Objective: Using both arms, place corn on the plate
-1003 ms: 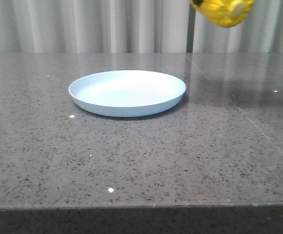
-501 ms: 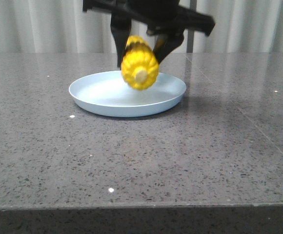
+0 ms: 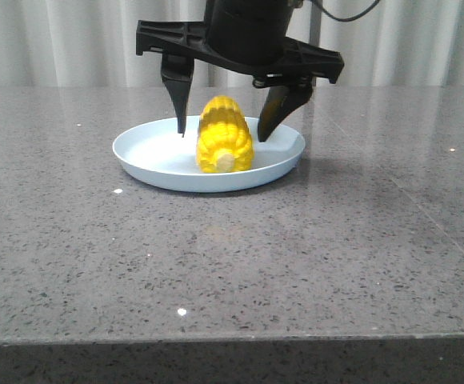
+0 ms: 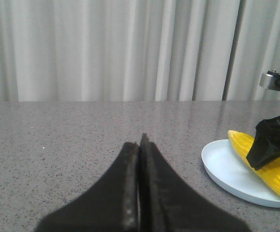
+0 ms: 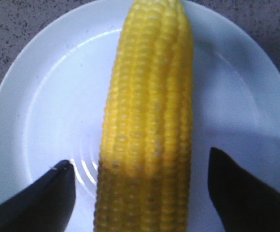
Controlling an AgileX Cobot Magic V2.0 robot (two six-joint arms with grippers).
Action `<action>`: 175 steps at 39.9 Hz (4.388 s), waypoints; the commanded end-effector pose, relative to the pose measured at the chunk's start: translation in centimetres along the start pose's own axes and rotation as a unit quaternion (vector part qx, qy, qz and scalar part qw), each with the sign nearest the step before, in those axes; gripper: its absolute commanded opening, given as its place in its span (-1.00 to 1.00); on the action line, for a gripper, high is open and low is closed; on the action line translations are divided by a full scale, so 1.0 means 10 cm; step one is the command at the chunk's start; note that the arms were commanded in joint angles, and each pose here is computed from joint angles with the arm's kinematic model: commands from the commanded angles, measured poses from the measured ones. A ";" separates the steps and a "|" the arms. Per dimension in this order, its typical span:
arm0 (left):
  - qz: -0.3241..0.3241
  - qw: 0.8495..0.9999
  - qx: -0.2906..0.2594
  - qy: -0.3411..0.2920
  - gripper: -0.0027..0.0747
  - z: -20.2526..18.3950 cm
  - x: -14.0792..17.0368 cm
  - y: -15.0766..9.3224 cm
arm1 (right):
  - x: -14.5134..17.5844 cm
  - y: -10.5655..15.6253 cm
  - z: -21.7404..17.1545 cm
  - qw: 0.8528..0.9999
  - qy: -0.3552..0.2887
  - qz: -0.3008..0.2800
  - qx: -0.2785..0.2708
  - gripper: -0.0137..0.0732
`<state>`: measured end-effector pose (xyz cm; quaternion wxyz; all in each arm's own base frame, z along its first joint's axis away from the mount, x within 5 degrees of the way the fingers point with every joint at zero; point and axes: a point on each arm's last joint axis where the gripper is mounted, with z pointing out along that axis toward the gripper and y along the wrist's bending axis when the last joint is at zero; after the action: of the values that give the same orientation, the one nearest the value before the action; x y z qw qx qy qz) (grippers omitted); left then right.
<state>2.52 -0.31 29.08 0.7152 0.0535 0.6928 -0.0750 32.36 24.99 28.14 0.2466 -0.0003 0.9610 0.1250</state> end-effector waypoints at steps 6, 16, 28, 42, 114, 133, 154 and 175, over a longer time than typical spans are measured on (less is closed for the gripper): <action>-0.004 0.998 0.003 -0.058 -0.98 -0.05 -0.16 -0.01 | -0.20 0.03 -0.58 0.996 -0.082 -0.007 -0.037 0.78; -0.004 0.998 0.003 -0.058 -0.98 -0.05 -0.16 -0.01 | -0.42 -0.13 -1.33 0.986 -0.157 -0.008 -0.055 0.59; -0.004 0.998 0.003 -0.058 -0.98 -0.05 -0.16 -0.01 | -0.57 -0.77 -1.77 0.985 -0.171 0.016 0.023 -0.56; -0.004 0.998 0.003 -0.058 -0.98 -0.05 -0.16 -0.01 | -0.27 -1.53 -2.44 0.973 -0.200 -0.003 0.115 -0.83; -0.004 0.998 0.003 -0.058 -0.98 -0.05 -0.16 -0.01 | 2.18 -2.19 -2.10 0.860 -0.499 -0.102 0.023 -0.83; 0.039 0.997 -0.041 -0.047 -0.98 0.08 0.17 0.01 | 2.18 -2.19 -2.10 0.860 -0.499 -0.102 0.023 -0.83; 0.039 0.997 -0.065 -0.009 -0.98 0.26 0.84 0.08 | 2.18 -2.19 -2.10 0.860 -0.499 -0.102 0.023 -0.83; 0.039 0.997 -0.065 -0.009 -0.98 0.26 0.84 0.08 | 2.18 -2.19 -2.10 0.860 -0.499 -0.102 0.023 -0.83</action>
<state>5.60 -0.34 19.91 0.6880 0.0392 0.7247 -0.0012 4.66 -0.01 28.95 0.6698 -0.0174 0.7396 0.0641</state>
